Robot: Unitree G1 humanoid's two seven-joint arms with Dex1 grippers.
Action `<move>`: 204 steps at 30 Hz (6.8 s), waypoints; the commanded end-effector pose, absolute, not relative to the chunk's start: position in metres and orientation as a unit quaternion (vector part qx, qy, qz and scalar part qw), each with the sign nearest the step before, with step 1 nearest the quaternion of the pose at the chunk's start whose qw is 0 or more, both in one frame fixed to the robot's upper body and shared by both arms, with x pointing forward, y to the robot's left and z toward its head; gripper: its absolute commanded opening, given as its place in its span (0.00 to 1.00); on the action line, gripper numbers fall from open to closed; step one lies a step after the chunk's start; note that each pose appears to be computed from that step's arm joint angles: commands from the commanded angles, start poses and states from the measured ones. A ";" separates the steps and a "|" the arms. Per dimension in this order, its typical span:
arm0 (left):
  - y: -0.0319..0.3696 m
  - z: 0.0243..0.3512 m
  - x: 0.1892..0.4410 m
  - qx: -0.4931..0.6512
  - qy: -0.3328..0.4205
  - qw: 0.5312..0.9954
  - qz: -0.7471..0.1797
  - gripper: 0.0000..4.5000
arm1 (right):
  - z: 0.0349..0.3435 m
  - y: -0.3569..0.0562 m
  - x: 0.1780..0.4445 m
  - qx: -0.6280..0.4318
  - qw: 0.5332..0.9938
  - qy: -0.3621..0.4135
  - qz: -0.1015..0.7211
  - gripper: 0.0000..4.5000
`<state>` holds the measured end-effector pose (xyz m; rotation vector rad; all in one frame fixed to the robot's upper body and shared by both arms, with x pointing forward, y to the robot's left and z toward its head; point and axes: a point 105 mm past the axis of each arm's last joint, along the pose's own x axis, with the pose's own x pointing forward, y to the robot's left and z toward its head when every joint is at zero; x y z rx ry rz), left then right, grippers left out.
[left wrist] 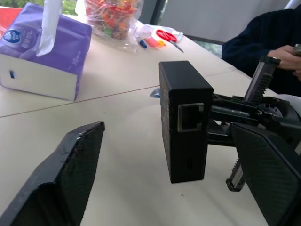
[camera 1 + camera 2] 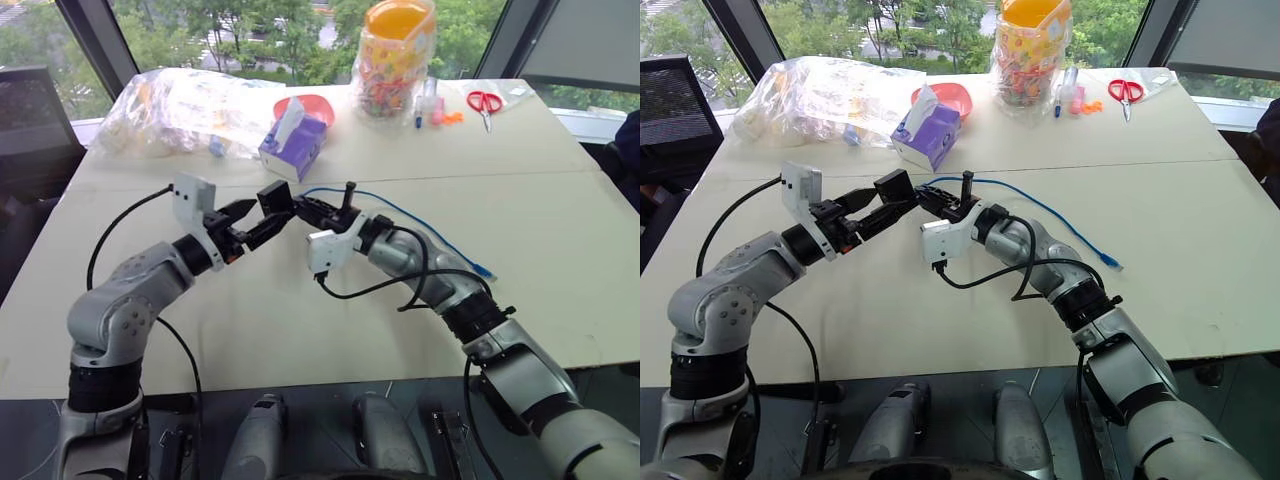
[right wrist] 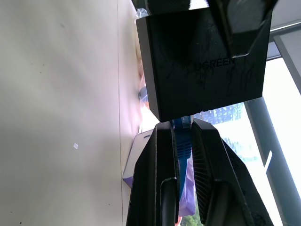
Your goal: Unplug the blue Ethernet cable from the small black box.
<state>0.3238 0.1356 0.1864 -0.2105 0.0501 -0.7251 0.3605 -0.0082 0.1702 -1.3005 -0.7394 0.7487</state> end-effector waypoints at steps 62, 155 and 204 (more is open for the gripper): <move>0.159 0.213 0.252 -0.071 0.018 0.854 -0.515 0.11 | 0.212 -0.007 0.316 -0.076 0.632 0.068 0.768 0.46; 0.157 0.198 0.259 -0.042 0.026 0.872 -0.487 0.11 | 0.171 -0.065 0.424 -0.196 0.825 0.067 0.525 0.00; 0.170 0.102 0.335 0.039 0.023 0.954 -0.296 0.98 | 0.149 -0.127 0.371 -0.069 0.893 0.087 0.437 1.00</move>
